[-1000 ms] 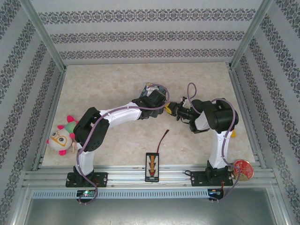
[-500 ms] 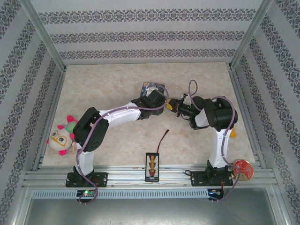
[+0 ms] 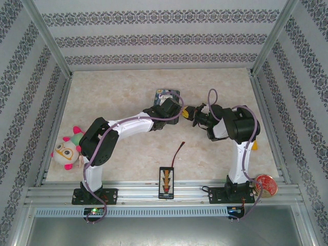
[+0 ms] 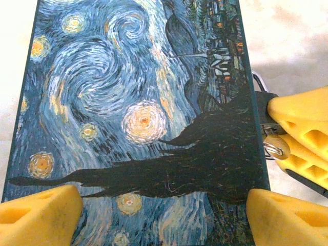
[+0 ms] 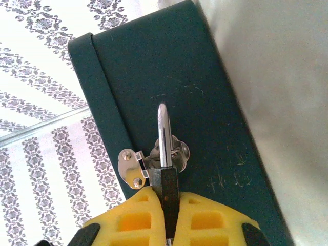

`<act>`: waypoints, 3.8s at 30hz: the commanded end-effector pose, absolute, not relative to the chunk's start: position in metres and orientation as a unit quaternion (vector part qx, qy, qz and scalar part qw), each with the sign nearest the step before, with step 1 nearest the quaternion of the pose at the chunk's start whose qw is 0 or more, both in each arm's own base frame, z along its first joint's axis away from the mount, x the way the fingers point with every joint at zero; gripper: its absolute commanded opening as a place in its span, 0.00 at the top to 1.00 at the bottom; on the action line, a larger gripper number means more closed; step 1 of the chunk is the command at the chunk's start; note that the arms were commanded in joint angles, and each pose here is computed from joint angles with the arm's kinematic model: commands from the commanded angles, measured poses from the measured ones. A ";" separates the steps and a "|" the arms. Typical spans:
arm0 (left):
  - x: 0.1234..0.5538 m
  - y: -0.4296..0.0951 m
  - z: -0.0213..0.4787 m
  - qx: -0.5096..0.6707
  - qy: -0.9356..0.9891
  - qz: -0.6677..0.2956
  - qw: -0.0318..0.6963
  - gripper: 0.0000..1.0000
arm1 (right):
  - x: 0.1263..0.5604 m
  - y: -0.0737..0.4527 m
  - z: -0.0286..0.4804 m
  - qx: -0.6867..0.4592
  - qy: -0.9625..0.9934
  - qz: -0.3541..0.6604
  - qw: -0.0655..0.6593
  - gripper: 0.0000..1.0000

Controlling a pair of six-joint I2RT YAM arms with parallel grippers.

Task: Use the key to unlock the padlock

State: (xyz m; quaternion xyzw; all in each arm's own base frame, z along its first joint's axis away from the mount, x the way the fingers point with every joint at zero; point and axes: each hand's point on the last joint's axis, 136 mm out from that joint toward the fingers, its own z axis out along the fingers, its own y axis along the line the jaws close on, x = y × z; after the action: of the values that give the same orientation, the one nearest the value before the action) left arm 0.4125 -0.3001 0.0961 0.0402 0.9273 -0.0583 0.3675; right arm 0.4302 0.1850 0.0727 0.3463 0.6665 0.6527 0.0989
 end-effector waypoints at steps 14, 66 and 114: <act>0.390 -0.254 0.046 0.013 0.962 -0.016 0.271 0.17 | 0.421 0.166 0.126 0.344 0.628 0.681 0.153 1.00; 0.412 -0.284 0.073 0.048 0.961 -0.025 0.270 0.00 | 0.328 0.162 -0.012 0.322 0.779 0.524 0.118 1.00; 0.362 -0.264 0.001 0.062 0.979 -0.026 0.192 0.23 | 0.486 0.163 0.091 0.314 0.673 0.561 0.366 1.00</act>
State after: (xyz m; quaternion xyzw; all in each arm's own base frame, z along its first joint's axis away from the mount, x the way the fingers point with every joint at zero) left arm 0.4271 -0.2979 0.0936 0.0437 0.9281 -0.0810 0.3608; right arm 0.4580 0.1709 0.0514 0.3232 0.7071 0.5543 0.2973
